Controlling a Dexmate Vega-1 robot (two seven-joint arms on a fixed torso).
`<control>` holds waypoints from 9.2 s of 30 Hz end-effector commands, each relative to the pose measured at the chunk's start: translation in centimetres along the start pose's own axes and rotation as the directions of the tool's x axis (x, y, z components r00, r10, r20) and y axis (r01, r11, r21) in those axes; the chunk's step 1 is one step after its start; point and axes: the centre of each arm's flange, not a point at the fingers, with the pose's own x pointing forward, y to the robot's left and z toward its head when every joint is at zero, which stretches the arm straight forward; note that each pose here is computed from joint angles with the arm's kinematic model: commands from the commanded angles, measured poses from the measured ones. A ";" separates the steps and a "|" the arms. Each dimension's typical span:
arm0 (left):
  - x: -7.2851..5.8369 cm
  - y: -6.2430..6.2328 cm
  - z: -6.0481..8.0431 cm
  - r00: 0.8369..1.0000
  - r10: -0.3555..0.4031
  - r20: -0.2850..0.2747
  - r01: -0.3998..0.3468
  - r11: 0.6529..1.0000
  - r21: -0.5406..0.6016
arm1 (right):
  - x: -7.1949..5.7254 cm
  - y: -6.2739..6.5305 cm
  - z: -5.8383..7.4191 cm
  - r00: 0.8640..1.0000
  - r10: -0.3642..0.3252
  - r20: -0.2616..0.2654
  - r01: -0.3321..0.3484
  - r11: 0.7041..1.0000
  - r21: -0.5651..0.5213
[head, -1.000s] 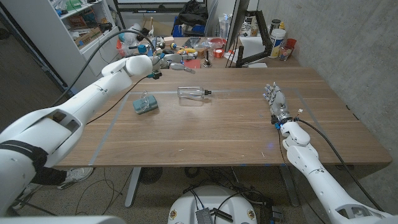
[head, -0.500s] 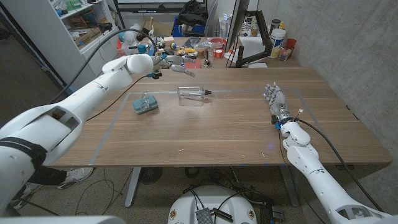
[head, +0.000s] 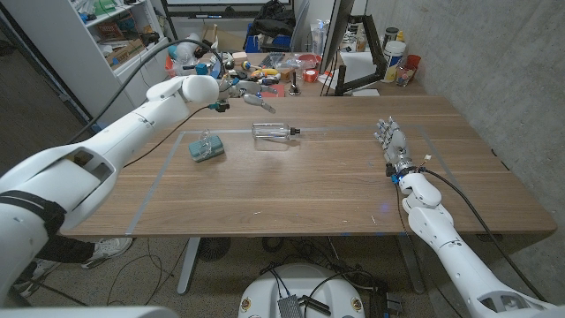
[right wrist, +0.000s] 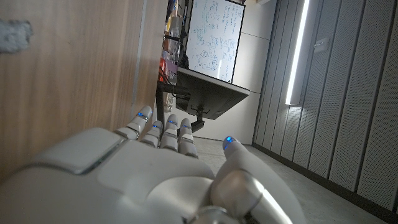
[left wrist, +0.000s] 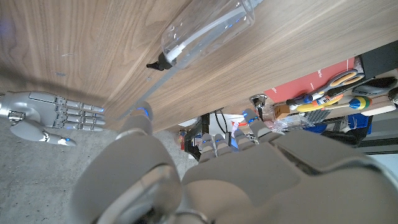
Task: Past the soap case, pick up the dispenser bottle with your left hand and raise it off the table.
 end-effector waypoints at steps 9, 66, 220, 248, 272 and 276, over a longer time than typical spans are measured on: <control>1.0 -0.3 0.7 0.999 -0.033 -0.030 0.035 0.997 0.065 | -0.1 -0.5 -0.5 1.000 -0.005 -0.007 0.005 1.000 0.010; 3.0 -2.4 1.4 0.995 -0.084 -0.059 0.093 0.979 0.184 | 0.0 -1.0 -1.0 0.999 -0.035 -0.009 0.035 0.999 0.021; 6.4 -7.5 1.4 0.990 -0.094 -0.108 0.130 0.907 0.402 | -0.2 -1.8 -1.5 0.996 -0.087 -0.022 0.088 0.996 0.004; 5.1 -8.0 2.0 0.992 0.096 -0.079 -0.056 0.915 0.399 | -0.4 -2.1 -1.1 0.996 -0.085 -0.015 0.085 0.996 -0.008; 3.8 -7.1 1.6 0.976 0.197 -0.090 -0.154 0.923 0.353 | -0.6 -2.1 -0.9 0.996 -0.088 -0.008 0.088 0.996 -0.012; 3.7 -6.9 1.6 0.972 0.220 -0.085 -0.178 0.922 0.344 | -0.6 -2.1 -0.8 0.996 -0.089 -0.007 0.089 0.996 -0.015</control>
